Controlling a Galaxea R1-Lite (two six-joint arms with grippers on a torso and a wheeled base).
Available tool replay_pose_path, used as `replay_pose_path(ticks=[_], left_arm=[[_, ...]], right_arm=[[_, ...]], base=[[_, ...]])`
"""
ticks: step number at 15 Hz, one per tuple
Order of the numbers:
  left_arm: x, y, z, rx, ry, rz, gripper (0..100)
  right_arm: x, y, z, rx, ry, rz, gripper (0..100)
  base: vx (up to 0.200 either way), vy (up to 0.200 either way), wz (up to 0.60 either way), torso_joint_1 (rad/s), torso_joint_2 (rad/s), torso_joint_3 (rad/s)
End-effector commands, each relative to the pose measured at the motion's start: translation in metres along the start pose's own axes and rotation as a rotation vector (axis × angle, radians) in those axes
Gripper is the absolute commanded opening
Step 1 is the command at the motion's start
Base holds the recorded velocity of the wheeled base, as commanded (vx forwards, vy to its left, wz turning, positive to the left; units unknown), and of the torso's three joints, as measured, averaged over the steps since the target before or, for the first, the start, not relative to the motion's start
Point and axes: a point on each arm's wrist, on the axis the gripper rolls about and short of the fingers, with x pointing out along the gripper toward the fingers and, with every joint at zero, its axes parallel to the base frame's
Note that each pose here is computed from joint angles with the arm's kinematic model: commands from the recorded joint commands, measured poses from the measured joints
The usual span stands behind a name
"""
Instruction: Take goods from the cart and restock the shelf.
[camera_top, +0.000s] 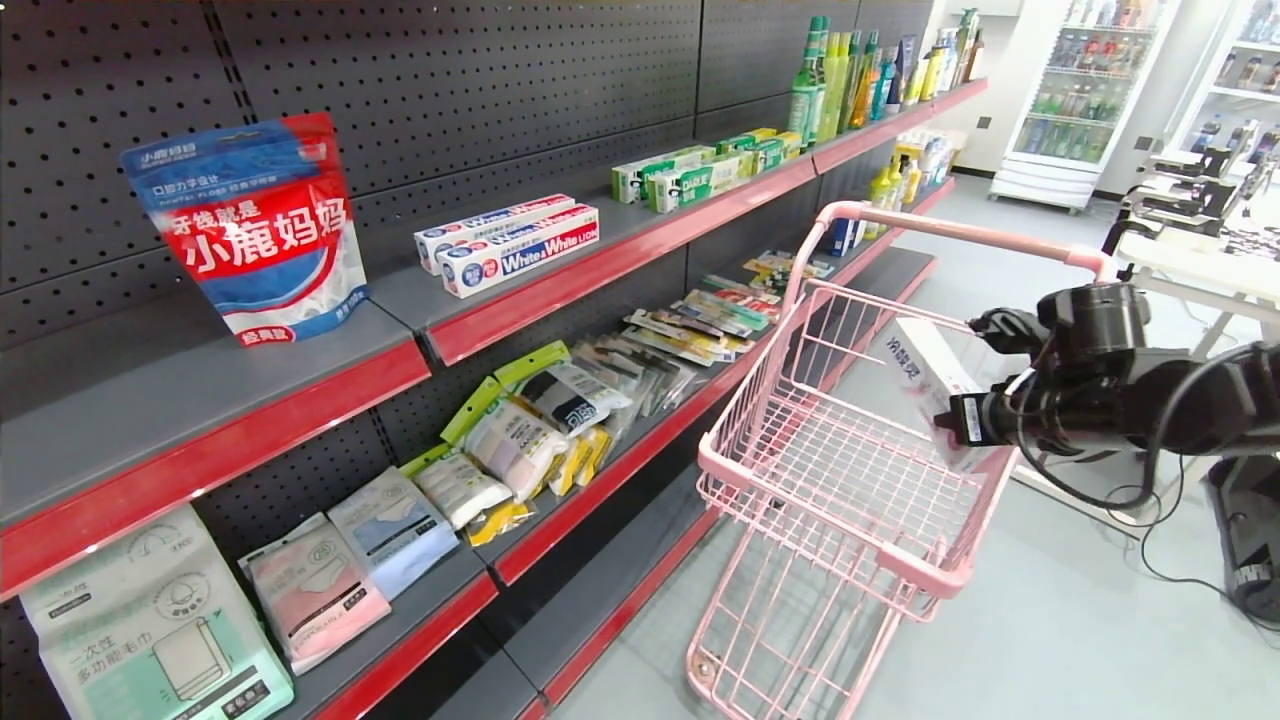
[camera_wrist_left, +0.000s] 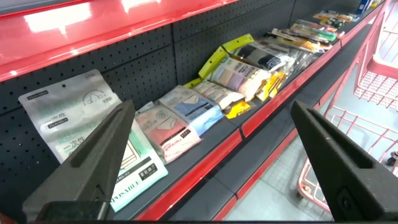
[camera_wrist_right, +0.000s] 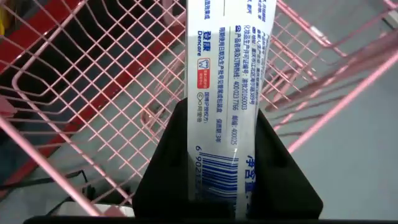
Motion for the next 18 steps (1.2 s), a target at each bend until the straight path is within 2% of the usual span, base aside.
replay_pose_path(ticks=[1, 3, 5, 10, 13, 18], left_arm=[[0.0, 0.0, 0.0, 0.0, 0.002, 0.0, 100], [0.0, 0.0, 0.0, 0.0, 0.002, 0.0, 100], [0.0, 0.0, 0.0, 0.0, 0.002, 0.001, 100], [0.0, 0.0, 0.0, 0.0, 0.002, 0.0, 100], [0.0, 0.0, 0.0, 0.0, 0.002, 0.001, 100], [0.0, 0.0, 0.0, 0.0, 0.002, 0.001, 100]], right_arm=[[-0.093, 0.003, -0.017, 0.002, -0.107, -0.047, 0], [-0.132, 0.006, -0.042, -0.029, -0.14, -0.052, 0], [-0.168, 0.007, -0.061, -0.038, -0.212, -0.07, 0], [-0.22, 0.006, -0.112, -0.056, -0.323, -0.157, 0], [-0.226, 0.004, -0.126, -0.042, -0.328, -0.199, 0], [-0.228, 0.003, -0.128, -0.043, -0.332, -0.215, 0]], base=[[0.0, 0.0, 0.0, 0.0, 0.0, 0.0], [0.0, 0.0, 0.0, 0.0, 0.0, 0.0], [0.0, 0.0, 0.0, 0.0, 0.0, 0.0], [0.0, 0.0, 0.0, 0.0, 0.0, 0.0], [0.0, 0.0, 0.0, 0.057, -0.12, -0.073], [0.0, 0.0, 0.0, 0.223, -0.51, -0.283]])
